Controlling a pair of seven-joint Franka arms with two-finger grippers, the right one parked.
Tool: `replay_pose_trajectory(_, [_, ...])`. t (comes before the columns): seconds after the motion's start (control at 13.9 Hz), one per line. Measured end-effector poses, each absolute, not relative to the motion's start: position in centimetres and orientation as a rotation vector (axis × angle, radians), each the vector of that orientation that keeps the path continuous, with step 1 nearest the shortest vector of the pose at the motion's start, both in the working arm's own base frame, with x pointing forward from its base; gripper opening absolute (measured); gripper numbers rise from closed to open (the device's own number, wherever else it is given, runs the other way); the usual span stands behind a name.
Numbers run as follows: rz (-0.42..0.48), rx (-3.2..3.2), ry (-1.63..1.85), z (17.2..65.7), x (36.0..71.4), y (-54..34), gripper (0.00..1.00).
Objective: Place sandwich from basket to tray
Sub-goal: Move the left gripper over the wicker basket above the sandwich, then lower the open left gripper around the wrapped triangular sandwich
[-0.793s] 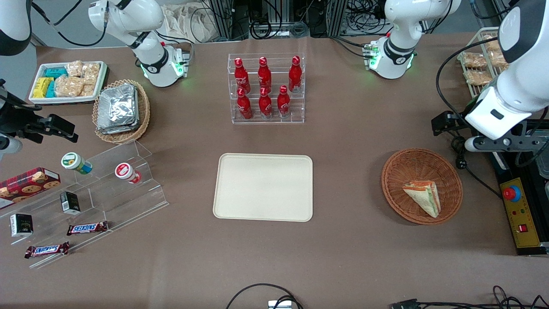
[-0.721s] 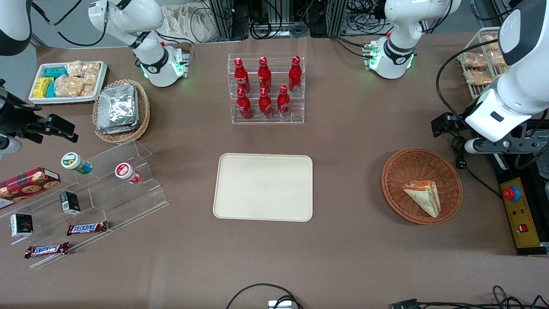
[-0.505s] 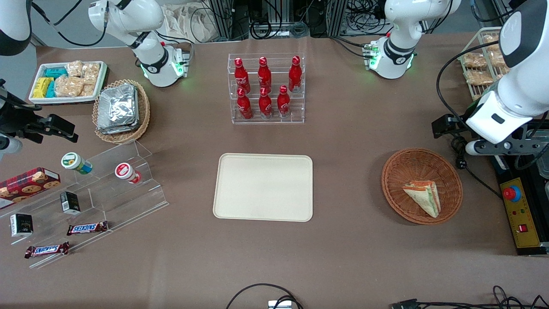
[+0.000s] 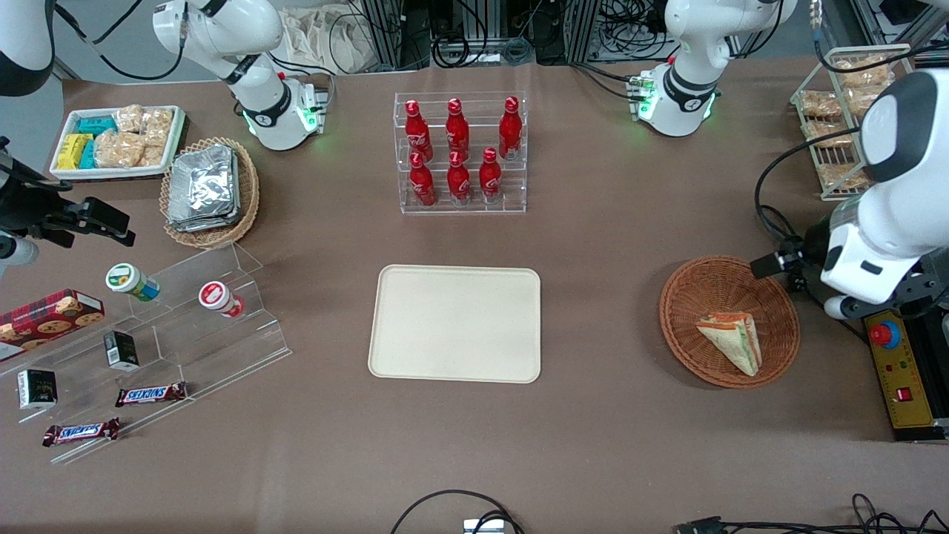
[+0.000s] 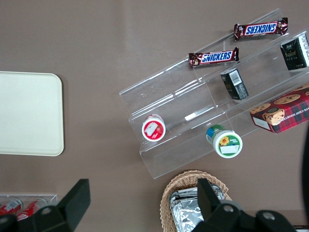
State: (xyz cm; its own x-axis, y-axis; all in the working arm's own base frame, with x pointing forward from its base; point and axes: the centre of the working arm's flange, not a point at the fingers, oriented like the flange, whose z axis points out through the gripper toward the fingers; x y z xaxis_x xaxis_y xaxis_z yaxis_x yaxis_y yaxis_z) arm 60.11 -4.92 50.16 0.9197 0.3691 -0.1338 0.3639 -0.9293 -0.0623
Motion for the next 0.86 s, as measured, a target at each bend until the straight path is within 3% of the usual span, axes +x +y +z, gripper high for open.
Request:
replay_pose_trajectory(0.36, [0.18, -2.91, -1.032, 41.6, 59.5, -3.0, 1.0])
replay_pose_trajectory(0.86, [0.013, -2.891, -1.034, 32.1, 57.4, 0.2, 1.0])
